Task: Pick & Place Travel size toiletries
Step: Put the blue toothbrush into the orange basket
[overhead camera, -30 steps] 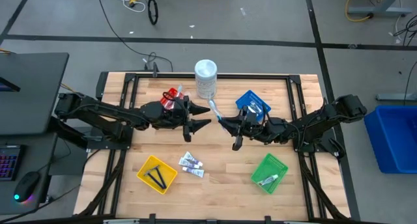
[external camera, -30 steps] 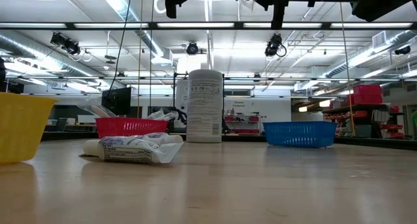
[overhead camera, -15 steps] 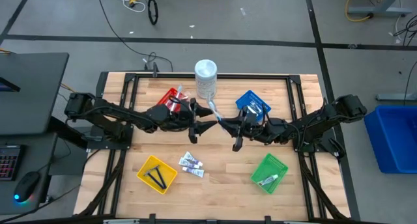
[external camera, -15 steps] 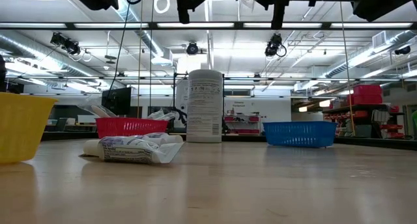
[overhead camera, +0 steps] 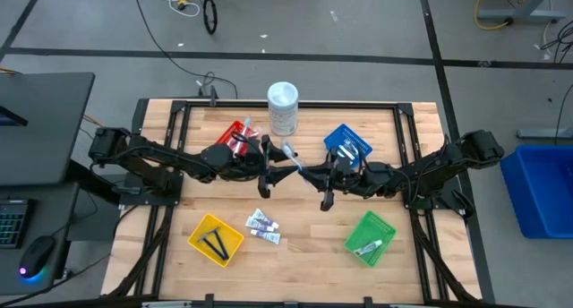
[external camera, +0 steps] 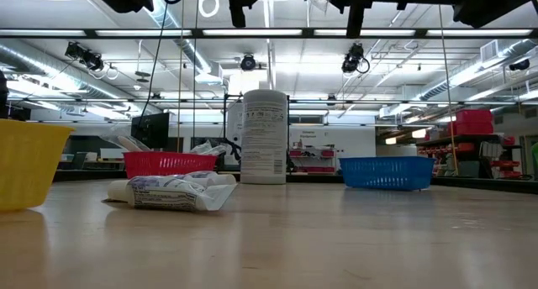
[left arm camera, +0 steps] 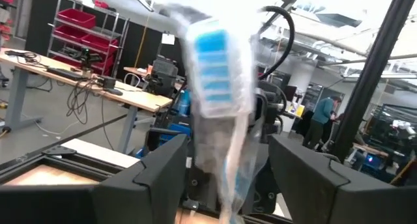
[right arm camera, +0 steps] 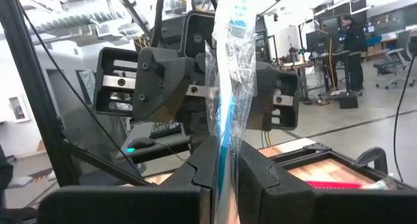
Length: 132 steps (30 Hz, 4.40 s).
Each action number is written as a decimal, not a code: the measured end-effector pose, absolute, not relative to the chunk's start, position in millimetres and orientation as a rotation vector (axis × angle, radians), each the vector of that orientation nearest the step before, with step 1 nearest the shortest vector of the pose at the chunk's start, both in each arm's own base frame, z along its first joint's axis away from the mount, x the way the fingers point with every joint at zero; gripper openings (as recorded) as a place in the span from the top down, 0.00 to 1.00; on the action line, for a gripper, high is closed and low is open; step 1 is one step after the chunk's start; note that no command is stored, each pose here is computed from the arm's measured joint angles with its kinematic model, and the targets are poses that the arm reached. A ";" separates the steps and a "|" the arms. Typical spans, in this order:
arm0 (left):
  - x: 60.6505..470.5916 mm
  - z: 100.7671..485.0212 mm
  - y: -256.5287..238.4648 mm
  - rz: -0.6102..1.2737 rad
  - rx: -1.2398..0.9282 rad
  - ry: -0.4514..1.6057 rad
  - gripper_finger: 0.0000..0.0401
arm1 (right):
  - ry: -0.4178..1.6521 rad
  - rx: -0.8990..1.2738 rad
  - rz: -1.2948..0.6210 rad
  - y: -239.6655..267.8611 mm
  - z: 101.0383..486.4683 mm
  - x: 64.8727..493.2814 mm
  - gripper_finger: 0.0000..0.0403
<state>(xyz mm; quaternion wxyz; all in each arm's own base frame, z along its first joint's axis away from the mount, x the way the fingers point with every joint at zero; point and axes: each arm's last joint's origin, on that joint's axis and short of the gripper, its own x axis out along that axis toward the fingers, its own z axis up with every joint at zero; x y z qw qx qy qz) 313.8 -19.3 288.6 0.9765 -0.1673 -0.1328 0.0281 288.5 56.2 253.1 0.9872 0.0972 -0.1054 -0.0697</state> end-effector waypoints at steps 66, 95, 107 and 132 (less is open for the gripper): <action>314.1 289.0 -14.1 0.045 -0.307 -0.265 0.94 | -0.245 0.214 -0.138 55.8 256.2 287.9 0.64; 267.1 293.5 25.2 0.243 -0.213 0.152 0.93 | -0.144 0.282 -0.146 55.9 246.6 289.1 0.64; 232.6 289.6 55.5 0.411 -0.246 0.343 0.92 | -0.051 0.300 -0.157 56.1 237.0 289.8 0.74; 187.6 262.8 112.8 0.769 -0.348 0.654 0.93 | 0.039 0.340 -0.172 56.1 227.4 289.6 0.84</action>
